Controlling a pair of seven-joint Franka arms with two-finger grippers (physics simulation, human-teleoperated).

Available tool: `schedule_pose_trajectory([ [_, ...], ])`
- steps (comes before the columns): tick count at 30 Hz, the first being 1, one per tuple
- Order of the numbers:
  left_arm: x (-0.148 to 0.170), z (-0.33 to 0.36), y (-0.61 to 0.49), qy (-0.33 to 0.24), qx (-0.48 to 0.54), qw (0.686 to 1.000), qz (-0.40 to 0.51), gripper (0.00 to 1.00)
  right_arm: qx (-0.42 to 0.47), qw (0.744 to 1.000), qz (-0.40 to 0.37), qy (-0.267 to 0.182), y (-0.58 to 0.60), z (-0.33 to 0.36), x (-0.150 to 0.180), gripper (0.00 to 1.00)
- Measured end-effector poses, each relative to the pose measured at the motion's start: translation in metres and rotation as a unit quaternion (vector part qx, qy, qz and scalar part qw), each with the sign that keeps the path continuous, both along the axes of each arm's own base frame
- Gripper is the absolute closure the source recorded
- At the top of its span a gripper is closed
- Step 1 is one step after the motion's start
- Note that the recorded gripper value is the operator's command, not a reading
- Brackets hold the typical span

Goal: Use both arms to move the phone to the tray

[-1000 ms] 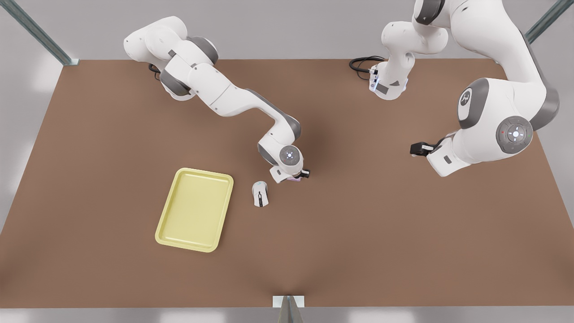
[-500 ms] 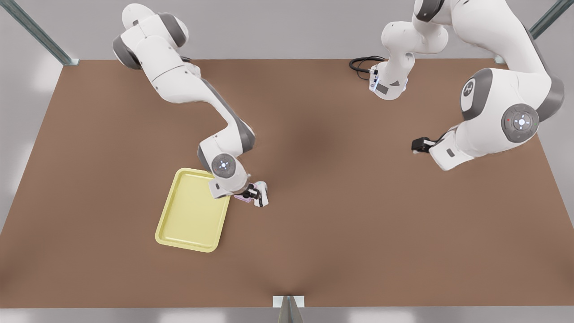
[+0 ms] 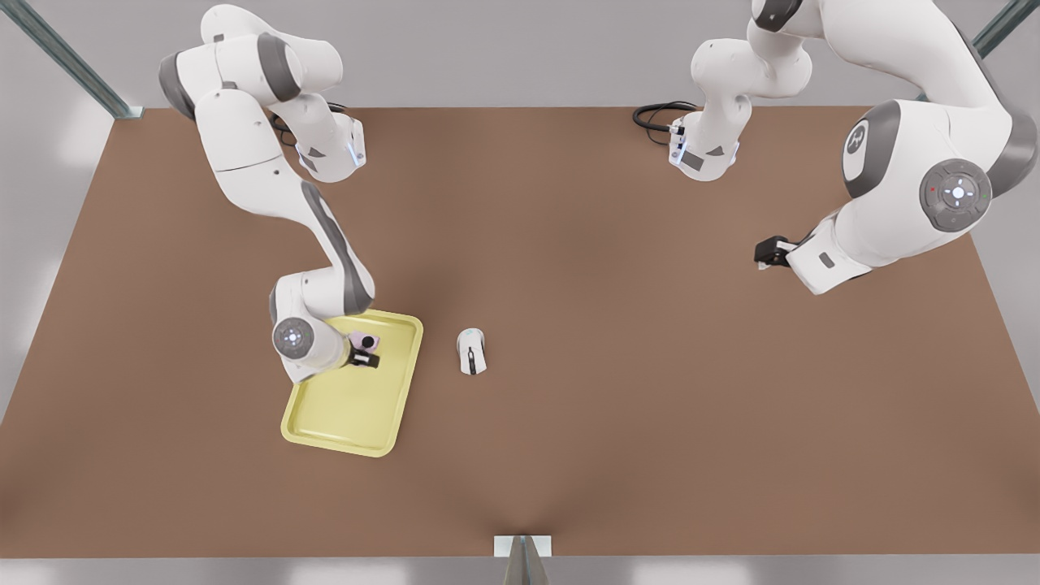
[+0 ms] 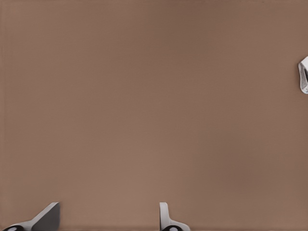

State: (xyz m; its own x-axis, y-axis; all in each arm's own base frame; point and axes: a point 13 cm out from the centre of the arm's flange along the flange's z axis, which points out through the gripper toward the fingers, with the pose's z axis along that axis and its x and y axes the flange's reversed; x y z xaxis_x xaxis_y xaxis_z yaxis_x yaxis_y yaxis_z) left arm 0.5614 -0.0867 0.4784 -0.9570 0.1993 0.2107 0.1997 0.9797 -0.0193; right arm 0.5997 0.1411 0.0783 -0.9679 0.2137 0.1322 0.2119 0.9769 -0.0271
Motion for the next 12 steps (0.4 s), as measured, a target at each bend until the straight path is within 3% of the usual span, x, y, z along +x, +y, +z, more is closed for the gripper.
schedule_pose_trajectory([
  [4,0.000,-0.001,0.007,-0.002,0.017,1.000,0.000,0.00,0.018,0.994,0.031,-0.104,-0.004,0.159,0.060,0.00],
  [7,-0.012,-0.008,0.009,-0.006,0.026,1.000,-0.003,0.00,0.015,0.988,0.040,-0.148,-0.031,0.298,0.059,0.00],
  [10,-0.008,-0.009,0.008,-0.020,0.029,0.999,-0.003,0.00,0.009,0.989,0.034,-0.143,-0.065,0.361,0.074,0.00],
  [12,-0.005,-0.009,0.009,-0.026,0.029,0.999,-0.002,0.00,0.001,0.994,0.042,-0.105,-0.072,0.357,0.049,0.00],
])
